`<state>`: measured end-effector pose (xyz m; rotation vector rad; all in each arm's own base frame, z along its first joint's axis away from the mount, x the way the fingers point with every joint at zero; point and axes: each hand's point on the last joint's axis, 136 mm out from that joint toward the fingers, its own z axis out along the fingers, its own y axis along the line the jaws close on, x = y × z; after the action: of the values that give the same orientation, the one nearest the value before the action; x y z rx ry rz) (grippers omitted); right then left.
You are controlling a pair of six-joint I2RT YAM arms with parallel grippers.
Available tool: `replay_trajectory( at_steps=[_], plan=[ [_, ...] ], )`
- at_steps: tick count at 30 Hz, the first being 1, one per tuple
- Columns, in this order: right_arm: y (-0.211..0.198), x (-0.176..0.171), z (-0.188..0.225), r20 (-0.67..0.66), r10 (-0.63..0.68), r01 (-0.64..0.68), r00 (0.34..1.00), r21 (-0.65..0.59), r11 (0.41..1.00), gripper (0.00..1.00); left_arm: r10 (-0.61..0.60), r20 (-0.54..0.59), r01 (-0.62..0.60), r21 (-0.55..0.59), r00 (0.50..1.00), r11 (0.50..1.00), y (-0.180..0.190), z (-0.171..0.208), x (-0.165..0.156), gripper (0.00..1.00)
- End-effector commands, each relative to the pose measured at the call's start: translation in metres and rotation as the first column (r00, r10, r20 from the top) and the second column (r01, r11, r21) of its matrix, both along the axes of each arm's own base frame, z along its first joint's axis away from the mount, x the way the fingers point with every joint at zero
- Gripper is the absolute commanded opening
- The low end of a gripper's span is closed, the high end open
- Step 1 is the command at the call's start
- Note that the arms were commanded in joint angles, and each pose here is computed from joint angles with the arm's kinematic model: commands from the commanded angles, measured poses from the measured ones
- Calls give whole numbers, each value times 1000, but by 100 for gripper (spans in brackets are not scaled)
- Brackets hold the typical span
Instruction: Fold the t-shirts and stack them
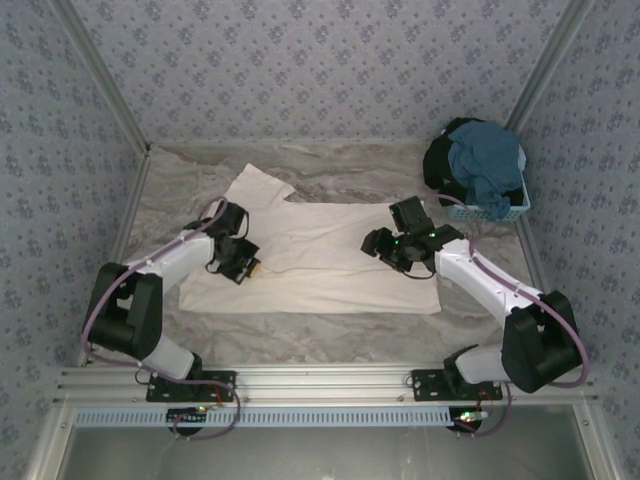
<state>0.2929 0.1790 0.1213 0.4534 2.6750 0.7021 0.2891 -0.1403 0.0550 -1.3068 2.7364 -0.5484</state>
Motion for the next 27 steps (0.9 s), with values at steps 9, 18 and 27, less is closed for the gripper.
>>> replay_trajectory(
  at_steps=[9, 18, 27],
  plan=[
    [-9, -9, 0, -27, -18, 18, 999, -1, 1000, 56, -392, -79, 399, 203, 917, 894, -27, 3, 31, 0],
    [-8, -12, -5, -63, -17, 19, 998, 32, 999, 58, -569, -238, 617, 286, 787, 733, -36, -14, 34, 1],
    [-53, -23, -19, -87, -152, 146, 984, -76, 986, 57, -534, -65, 498, 469, 843, 729, -11, 56, 52, 53]
  ],
)
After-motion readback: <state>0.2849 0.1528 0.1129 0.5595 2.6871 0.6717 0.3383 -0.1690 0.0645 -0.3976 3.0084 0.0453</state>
